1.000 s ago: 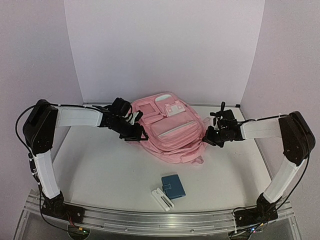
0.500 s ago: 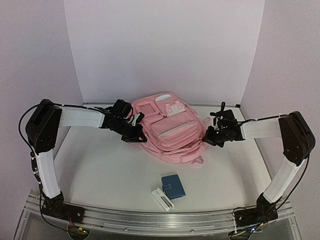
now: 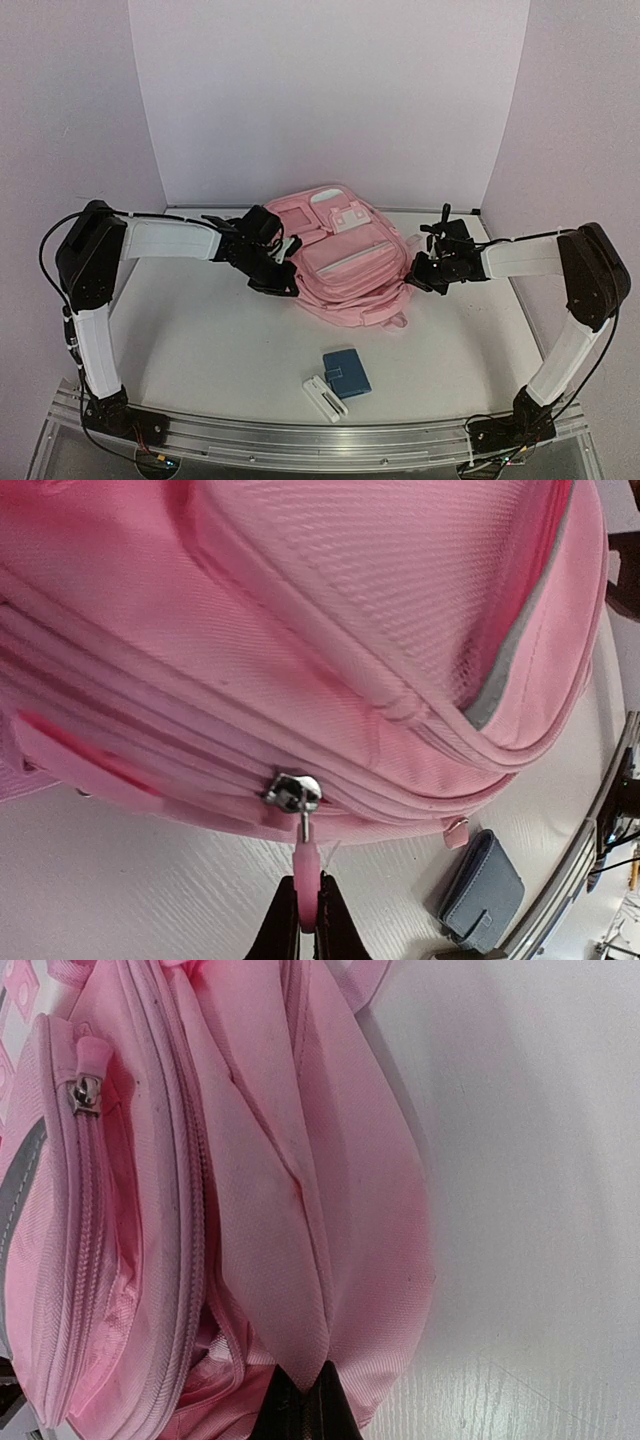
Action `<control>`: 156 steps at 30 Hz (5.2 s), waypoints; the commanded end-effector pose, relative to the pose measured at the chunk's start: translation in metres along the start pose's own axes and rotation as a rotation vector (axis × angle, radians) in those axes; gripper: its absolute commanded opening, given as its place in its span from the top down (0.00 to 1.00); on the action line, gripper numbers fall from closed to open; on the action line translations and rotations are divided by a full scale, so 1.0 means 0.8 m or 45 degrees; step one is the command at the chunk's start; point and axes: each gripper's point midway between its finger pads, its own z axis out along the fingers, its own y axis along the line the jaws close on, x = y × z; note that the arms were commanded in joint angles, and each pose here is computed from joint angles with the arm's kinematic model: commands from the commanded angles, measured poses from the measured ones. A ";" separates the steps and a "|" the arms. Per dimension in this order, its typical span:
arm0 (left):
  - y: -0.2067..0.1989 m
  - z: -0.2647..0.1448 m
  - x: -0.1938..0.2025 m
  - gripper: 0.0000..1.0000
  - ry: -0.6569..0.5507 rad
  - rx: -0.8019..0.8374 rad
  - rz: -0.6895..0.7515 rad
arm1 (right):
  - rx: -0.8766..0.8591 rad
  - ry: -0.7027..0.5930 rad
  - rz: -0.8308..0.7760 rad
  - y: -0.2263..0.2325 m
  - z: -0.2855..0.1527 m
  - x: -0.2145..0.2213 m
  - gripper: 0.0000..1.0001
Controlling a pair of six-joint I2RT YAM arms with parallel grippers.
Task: Pack the student bag
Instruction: Zip the student bag at the center of the board.
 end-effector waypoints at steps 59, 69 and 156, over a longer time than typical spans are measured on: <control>-0.025 -0.046 -0.058 0.20 -0.301 0.129 -0.619 | 0.001 0.106 -0.368 0.184 -0.039 0.151 0.67; -0.008 -0.022 -0.067 0.26 -0.289 0.054 -0.624 | 0.038 0.204 -0.408 0.175 -0.011 0.185 0.74; 0.054 -0.054 -0.030 1.00 -0.266 -0.010 -0.540 | 0.495 -0.008 -0.498 0.041 -0.082 0.085 1.00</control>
